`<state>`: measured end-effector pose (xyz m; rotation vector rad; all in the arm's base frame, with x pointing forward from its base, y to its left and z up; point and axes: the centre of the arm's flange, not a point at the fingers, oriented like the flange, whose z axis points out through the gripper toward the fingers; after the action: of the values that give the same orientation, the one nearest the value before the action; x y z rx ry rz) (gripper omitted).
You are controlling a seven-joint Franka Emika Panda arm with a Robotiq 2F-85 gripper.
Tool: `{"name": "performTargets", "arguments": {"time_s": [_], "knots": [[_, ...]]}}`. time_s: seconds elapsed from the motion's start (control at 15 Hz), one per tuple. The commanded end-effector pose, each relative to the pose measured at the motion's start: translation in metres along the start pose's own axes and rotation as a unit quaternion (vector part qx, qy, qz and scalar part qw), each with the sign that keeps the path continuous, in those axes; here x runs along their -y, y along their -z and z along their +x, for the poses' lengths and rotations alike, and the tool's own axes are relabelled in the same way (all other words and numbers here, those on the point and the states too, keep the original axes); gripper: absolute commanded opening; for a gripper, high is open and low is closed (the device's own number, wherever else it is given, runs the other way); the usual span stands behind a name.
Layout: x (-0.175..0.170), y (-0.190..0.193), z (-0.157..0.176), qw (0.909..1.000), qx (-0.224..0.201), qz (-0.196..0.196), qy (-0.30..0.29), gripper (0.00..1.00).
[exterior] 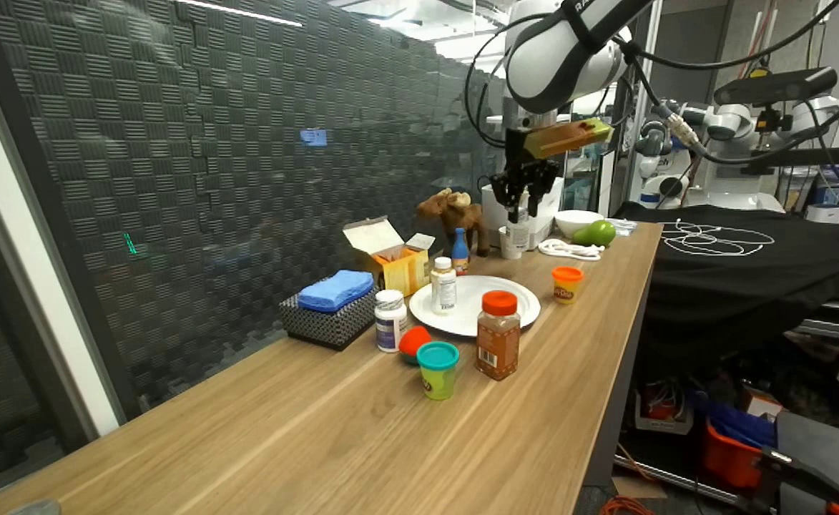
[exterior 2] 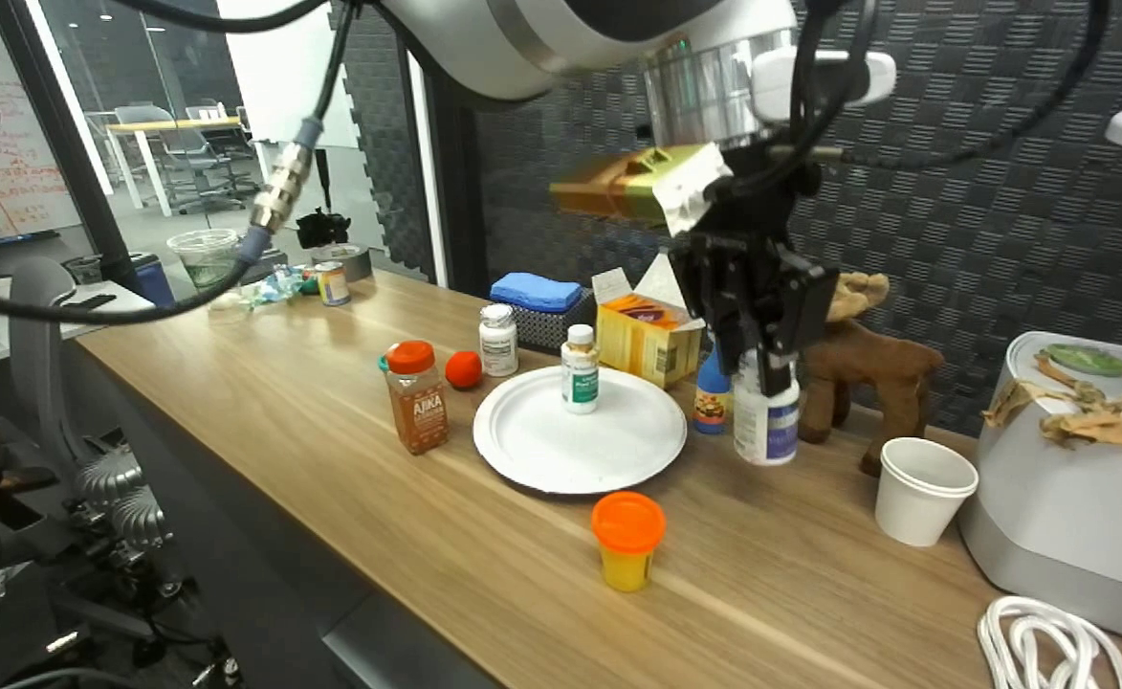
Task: Put the bottles and orange plushie that are around the white plate on the white plate
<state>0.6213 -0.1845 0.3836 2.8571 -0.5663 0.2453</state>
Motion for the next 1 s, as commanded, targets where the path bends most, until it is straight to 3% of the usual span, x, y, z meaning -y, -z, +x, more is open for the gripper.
{"name": "performTargets", "arguments": {"time_s": [0.0, 0.4, 0.93], "knots": [[0.036, 0.043, 0.000, 0.9987, -0.026, 0.006, 0.043, 0.19], [0.090, 0.034, -0.004, 0.9948, -0.015, 0.033, 0.095, 0.19], [0.118, 0.000, -0.006, 0.9854, 0.019, 0.097, 0.138, 0.19]]}}
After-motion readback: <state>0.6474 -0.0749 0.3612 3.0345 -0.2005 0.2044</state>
